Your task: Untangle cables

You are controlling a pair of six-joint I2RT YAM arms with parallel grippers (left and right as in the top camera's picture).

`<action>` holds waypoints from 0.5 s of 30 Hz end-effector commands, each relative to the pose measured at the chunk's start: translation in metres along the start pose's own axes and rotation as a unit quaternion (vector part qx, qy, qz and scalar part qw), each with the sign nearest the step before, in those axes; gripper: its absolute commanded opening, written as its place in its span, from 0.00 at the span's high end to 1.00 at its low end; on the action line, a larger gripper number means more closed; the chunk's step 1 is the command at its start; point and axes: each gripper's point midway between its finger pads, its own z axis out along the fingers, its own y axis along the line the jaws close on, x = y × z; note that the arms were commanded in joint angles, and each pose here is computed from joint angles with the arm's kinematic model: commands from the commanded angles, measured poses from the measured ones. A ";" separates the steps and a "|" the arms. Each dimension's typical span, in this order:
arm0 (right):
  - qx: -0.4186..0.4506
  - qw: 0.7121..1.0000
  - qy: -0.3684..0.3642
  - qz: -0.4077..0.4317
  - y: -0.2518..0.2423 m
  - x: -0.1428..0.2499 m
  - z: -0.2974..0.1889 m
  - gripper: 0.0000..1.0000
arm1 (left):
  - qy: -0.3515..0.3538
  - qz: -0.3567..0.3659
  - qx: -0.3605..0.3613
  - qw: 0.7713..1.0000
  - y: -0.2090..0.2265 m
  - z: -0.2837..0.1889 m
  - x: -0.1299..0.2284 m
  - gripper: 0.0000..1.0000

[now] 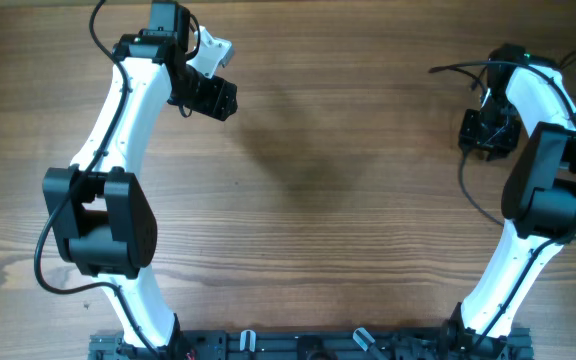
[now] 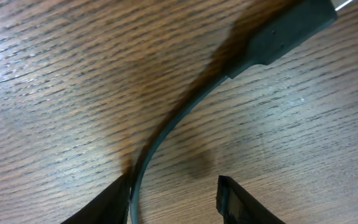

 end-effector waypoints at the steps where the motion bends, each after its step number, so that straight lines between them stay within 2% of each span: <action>1: 0.023 1.000 0.009 0.015 -0.013 0.003 0.009 0.52 | 0.004 0.008 0.011 1.000 -0.001 0.005 0.002 0.25; 15: 0.023 0.995 0.032 0.090 -0.061 0.017 0.041 0.52 | 0.004 0.008 0.011 1.000 -0.002 0.005 0.002 0.25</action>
